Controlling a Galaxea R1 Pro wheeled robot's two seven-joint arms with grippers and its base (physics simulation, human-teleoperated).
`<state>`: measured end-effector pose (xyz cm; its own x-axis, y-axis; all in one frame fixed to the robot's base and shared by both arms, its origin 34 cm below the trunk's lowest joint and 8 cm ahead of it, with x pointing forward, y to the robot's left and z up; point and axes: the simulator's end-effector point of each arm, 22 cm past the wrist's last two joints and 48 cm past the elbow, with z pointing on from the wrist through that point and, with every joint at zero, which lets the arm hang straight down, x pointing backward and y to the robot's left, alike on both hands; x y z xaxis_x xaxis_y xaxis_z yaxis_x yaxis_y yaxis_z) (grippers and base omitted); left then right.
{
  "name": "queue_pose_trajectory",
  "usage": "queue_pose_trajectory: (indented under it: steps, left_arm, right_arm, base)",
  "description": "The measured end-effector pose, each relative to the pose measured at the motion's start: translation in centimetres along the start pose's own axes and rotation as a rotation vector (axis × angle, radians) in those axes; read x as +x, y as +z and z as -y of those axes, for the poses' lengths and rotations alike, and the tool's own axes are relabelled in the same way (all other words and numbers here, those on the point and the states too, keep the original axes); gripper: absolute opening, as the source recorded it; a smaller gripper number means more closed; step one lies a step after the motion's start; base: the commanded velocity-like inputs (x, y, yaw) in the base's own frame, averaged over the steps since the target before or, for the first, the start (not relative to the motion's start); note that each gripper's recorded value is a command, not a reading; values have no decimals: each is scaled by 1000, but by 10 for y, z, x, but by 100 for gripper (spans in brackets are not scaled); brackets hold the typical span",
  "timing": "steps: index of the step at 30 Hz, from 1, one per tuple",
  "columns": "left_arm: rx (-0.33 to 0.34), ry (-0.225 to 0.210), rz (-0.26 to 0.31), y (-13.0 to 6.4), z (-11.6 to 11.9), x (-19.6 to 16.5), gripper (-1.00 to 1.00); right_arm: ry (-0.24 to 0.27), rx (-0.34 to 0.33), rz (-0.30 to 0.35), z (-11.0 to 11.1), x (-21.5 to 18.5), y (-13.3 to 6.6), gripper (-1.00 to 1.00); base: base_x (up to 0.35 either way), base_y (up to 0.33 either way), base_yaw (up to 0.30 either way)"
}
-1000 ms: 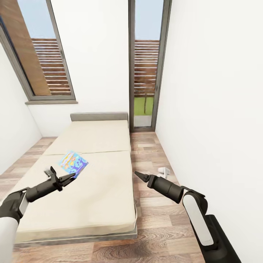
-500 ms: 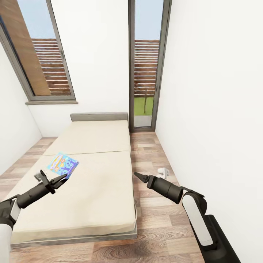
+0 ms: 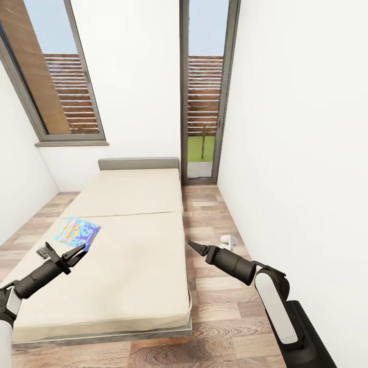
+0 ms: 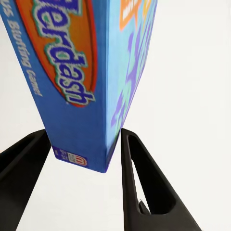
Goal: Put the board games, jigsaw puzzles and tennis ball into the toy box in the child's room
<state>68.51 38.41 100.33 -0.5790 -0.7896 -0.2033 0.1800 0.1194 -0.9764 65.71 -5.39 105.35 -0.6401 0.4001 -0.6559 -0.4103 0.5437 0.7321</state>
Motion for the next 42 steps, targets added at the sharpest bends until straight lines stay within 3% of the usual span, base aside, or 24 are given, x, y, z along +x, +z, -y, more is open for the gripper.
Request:
queue_pose_trajectory:
  steps: [8, 42]
  left_arm:
    - [-30, -6, 34, -5, -7, -7, -100]
    - [-26, -4, 38, -3, -6, -6, -100]
  right_arm:
    - [0, 1, 2, 0, -1, 0, 100]
    - [-4, -1, 3, -3, -1, 0, 100]
  base:
    - [69, 0, 15]
    - [13, 0, 60]
